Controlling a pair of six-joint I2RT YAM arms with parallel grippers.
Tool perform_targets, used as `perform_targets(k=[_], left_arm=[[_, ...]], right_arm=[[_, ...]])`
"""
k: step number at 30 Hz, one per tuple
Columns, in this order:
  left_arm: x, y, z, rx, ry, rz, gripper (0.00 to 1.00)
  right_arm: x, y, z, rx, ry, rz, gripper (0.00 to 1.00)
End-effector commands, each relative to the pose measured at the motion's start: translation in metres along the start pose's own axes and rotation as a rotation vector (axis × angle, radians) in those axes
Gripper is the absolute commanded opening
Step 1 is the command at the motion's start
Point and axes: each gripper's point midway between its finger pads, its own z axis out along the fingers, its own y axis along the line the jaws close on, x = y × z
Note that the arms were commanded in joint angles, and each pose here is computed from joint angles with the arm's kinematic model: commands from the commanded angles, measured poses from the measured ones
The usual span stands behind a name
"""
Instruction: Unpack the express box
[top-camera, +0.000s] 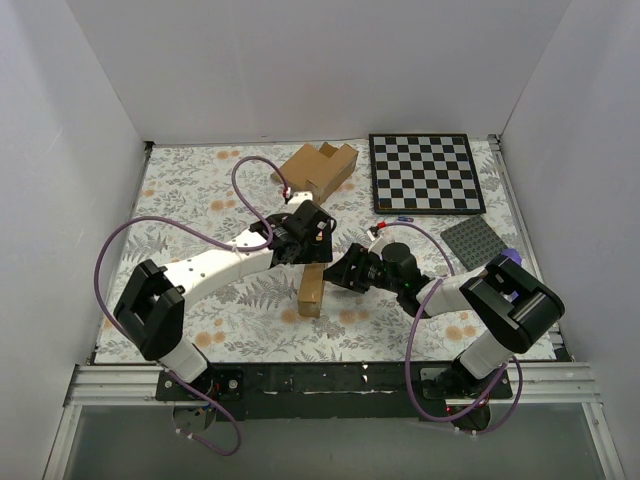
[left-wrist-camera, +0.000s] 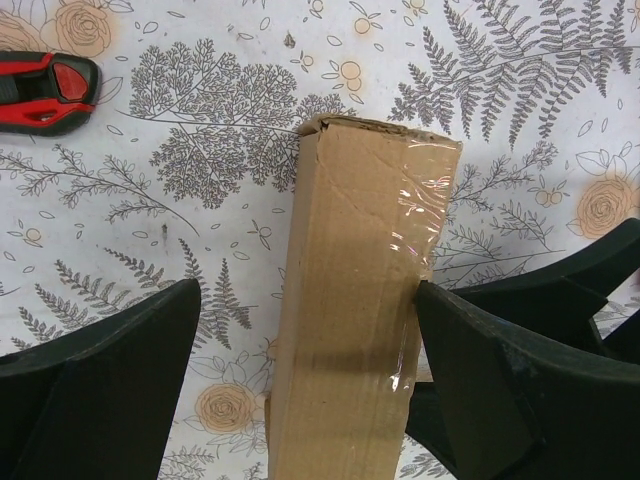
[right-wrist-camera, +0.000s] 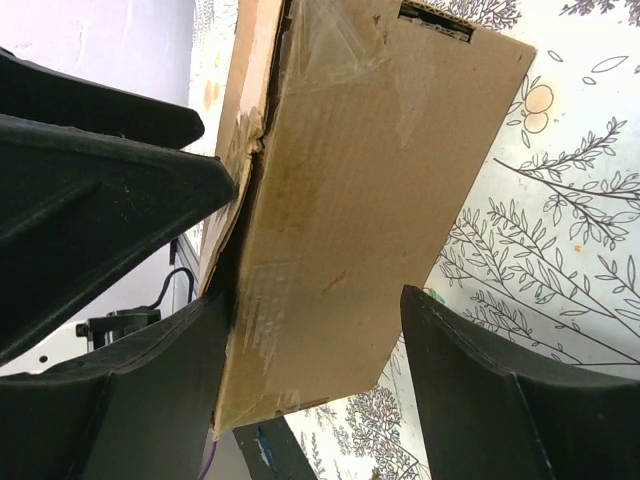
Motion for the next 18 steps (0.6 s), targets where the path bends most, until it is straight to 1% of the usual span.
perform_targets(k=[1, 7, 10, 18], left_arm=[[-0.011, 0.0, -0.013, -0.031, -0.025, 0.057, 0.89], [-0.015, -0.007, -0.015, -0.017, -0.04, 0.073, 0.9], [-0.016, -0.015, -0.018, 0.016, -0.042, 0.083, 0.9], [-0.006, -0.025, -0.014, 0.033, -0.028, 0.123, 0.89]], right_arm=[[0.007, -0.018, -0.001, 0.052, 0.01, -0.005, 0.75], [0.006, -0.019, -0.002, 0.057, 0.009, -0.013, 0.75], [0.006, -0.019, -0.001, 0.057, 0.01, -0.015, 0.75], [0.005, -0.019, -0.001, 0.059, 0.009, -0.021, 0.75]])
